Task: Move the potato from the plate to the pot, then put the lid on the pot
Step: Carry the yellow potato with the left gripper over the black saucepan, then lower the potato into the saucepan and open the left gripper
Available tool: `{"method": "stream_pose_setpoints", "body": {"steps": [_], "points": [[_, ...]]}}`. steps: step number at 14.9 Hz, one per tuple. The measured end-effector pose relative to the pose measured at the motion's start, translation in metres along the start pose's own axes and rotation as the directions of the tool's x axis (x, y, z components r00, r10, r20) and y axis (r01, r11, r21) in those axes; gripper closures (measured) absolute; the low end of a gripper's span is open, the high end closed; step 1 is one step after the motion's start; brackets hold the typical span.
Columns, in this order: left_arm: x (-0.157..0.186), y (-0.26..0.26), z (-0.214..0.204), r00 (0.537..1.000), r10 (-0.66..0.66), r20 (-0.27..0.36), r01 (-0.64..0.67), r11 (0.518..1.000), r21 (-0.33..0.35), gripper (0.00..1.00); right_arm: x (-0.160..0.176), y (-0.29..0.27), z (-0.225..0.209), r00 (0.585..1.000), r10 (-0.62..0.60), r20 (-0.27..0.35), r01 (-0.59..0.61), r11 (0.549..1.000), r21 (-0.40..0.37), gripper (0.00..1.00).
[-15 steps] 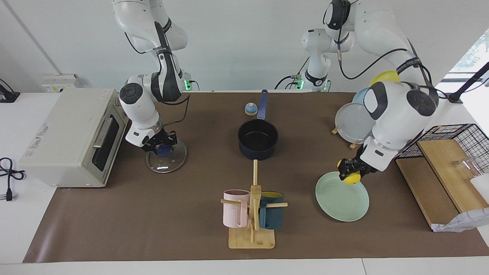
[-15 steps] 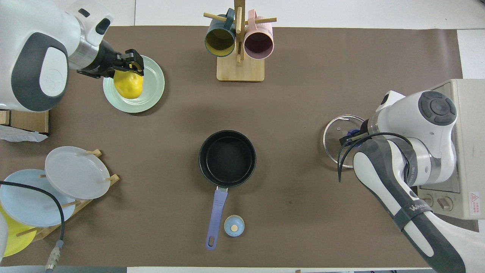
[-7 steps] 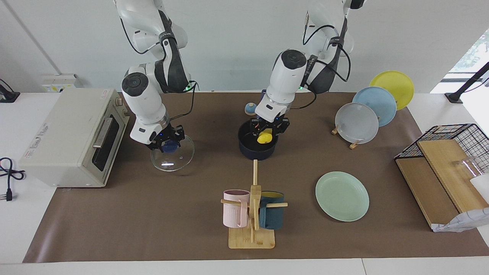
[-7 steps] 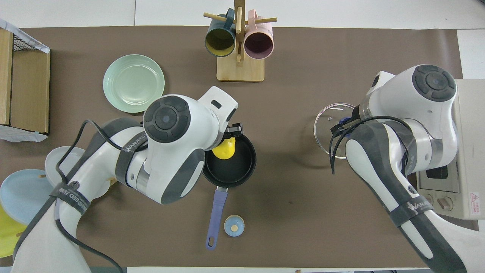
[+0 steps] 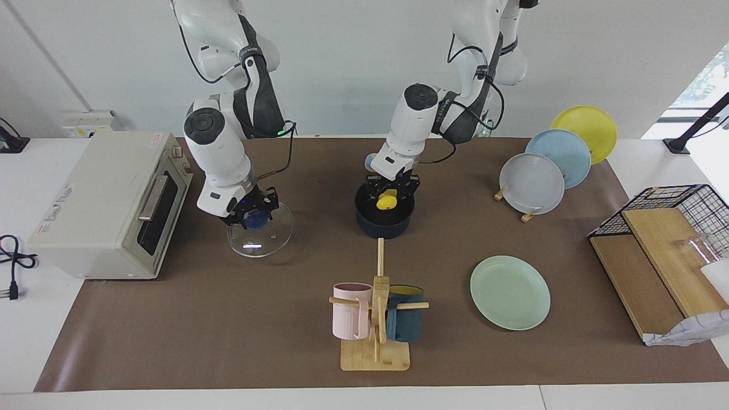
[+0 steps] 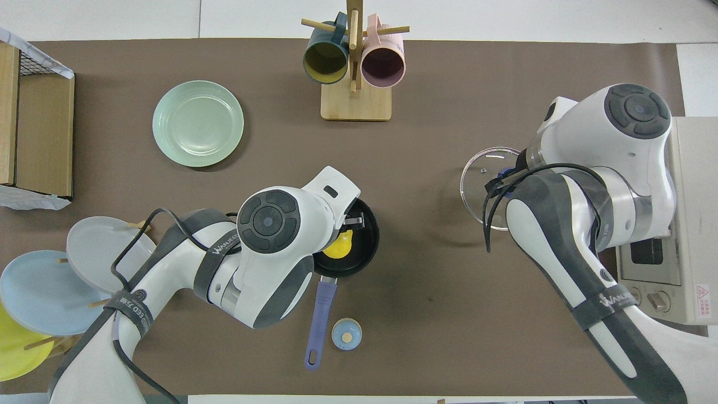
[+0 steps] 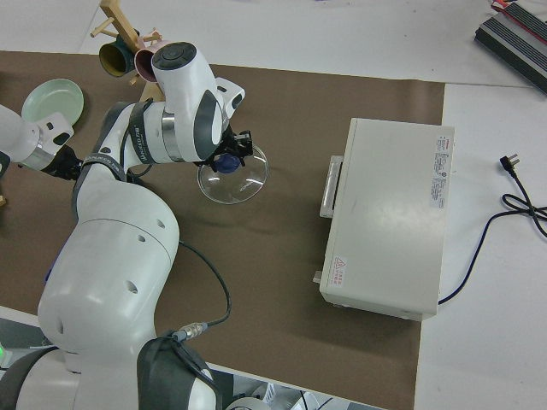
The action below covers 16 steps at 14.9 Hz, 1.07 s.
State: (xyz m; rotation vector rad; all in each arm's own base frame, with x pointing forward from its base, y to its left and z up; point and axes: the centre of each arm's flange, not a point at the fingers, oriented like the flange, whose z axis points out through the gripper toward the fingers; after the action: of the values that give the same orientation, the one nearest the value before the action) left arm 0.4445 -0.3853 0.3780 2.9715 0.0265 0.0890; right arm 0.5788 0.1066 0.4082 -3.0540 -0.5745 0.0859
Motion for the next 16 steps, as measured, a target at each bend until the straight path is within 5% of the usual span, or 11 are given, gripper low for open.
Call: {"method": "stream_pose_setpoints", "body": {"steps": [16], "points": [[-0.029, 0.003, 0.063, 1.0, -0.009, -0.027, 0.011, 0.997, 0.074, 0.35, 0.004, -0.005, -0.014, 1.0, -0.004, 0.013, 0.004, 1.0, 0.004, 0.34]]}}
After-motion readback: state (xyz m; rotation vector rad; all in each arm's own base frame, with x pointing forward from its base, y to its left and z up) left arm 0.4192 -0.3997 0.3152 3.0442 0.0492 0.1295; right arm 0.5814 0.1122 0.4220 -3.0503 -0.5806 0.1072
